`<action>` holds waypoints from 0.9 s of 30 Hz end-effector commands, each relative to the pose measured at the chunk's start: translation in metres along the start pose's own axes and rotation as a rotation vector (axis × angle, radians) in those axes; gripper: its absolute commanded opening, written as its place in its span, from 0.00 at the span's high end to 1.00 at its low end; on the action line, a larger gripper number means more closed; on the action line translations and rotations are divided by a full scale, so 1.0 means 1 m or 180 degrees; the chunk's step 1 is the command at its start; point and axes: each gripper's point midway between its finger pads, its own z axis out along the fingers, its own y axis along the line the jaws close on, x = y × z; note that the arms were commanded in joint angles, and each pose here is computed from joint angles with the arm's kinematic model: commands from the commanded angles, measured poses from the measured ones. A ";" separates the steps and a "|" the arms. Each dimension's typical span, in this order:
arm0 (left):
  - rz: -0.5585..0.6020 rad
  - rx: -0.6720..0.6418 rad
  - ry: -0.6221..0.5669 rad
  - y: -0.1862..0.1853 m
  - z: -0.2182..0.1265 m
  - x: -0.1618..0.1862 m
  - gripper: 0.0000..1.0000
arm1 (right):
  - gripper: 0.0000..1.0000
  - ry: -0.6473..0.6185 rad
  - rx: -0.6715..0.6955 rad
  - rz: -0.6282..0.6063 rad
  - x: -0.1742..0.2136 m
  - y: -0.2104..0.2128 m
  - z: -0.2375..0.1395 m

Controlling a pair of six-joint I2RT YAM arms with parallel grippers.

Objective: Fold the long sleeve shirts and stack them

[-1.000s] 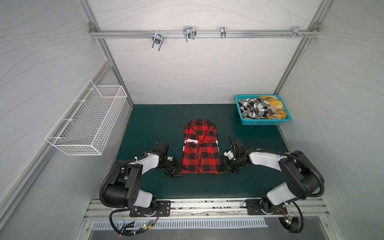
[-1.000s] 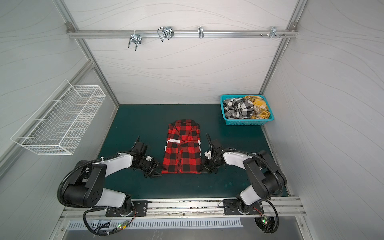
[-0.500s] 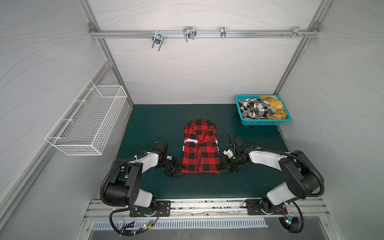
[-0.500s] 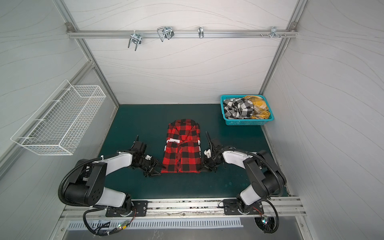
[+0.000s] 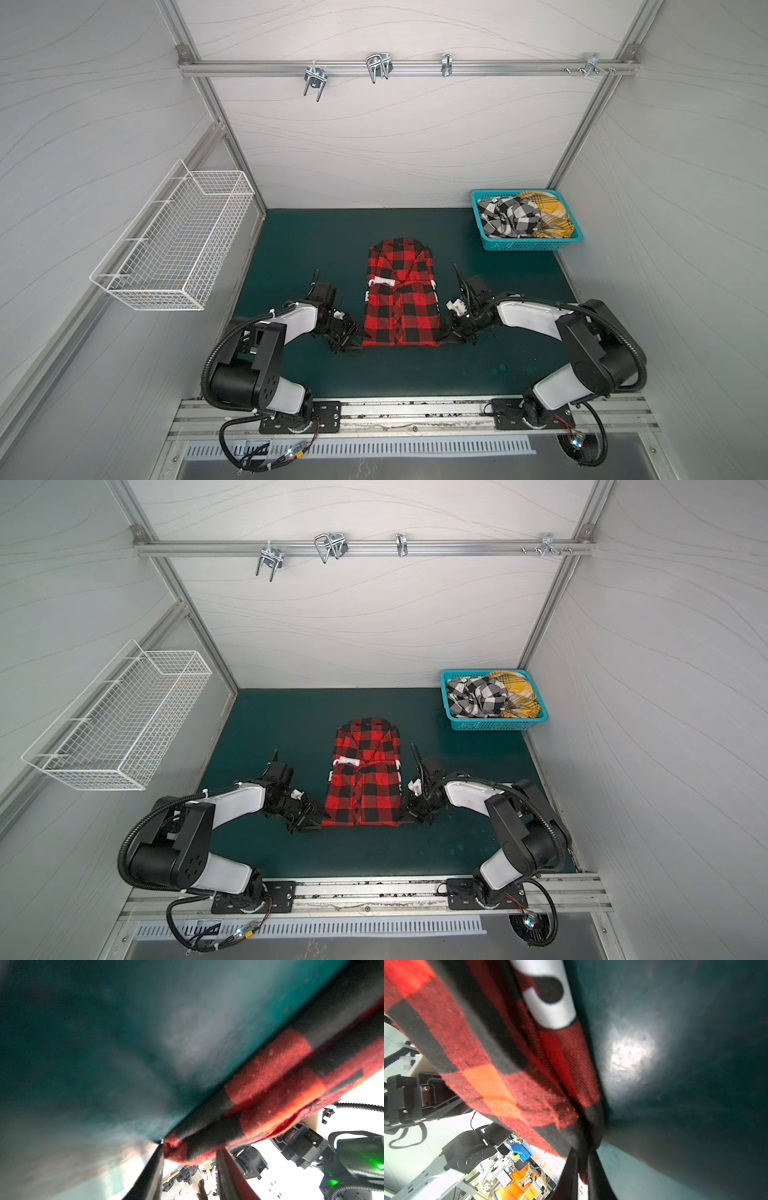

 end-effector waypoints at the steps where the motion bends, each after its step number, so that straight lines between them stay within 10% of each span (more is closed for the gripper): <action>1: -0.0043 -0.0482 -0.0866 0.032 0.003 -0.065 0.63 | 0.87 0.0028 -0.0018 0.0002 0.000 0.002 0.002; 7: -0.0048 -0.0511 -0.0870 0.033 0.001 -0.063 0.63 | 0.88 0.0023 -0.0019 0.0004 -0.001 0.002 0.003; 13: 0.0023 -0.0660 -0.1036 0.035 -0.017 -0.060 0.43 | 0.89 0.0018 -0.0029 0.0003 -0.002 0.003 0.003; 27: -0.0031 -0.0517 -0.0821 0.030 0.000 -0.062 0.57 | 0.89 0.0025 -0.0024 0.0018 -0.001 0.001 0.004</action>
